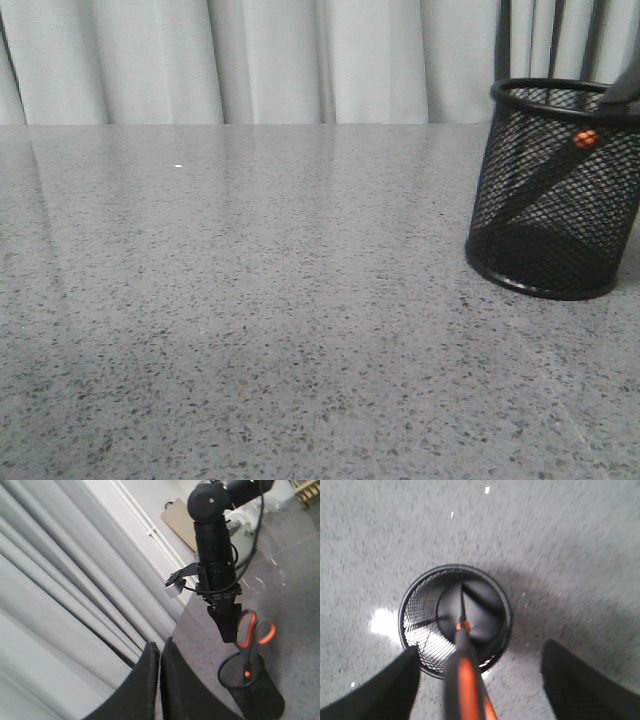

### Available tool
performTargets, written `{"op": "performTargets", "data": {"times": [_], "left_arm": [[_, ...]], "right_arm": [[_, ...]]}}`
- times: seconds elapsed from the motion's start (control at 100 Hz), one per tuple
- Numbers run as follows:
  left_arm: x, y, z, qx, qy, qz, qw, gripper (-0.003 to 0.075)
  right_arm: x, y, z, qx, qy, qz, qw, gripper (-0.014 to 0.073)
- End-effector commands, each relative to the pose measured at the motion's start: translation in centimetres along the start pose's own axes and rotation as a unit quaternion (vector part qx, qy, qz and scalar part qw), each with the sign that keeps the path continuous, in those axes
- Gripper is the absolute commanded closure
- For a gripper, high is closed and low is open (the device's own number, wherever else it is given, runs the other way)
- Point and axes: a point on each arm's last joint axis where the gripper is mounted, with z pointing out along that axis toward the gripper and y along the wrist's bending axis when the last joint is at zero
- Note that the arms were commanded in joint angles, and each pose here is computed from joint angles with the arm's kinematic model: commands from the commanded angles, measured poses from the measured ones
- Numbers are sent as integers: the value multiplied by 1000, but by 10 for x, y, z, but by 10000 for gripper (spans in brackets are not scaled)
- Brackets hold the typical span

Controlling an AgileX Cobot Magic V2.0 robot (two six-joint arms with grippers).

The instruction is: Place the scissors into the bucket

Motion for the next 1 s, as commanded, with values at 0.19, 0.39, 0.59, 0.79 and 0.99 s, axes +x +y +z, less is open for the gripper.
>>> {"op": "performTargets", "data": {"times": [0.19,0.39,0.59,0.79,0.99], "left_arm": [[22,3,-23,-173,-99,-145,969,740],[92,-25,-54,-310,-131,-258,906,740],[152,-63,-54,-313,-65,-306,897,740],[166,-72,-52,-308,-40,-319,896,740],[166,-72,-52,-307,-41,-319,896,740]], "right_arm": [[8,17,-108,27,-197,-42,979,344],[81,24,-138,61,-302,-61,949,650],[169,13,-107,145,-416,-86,894,646],[213,11,-81,164,-518,-100,833,646],[223,11,-78,166,-552,-103,811,646]]}}
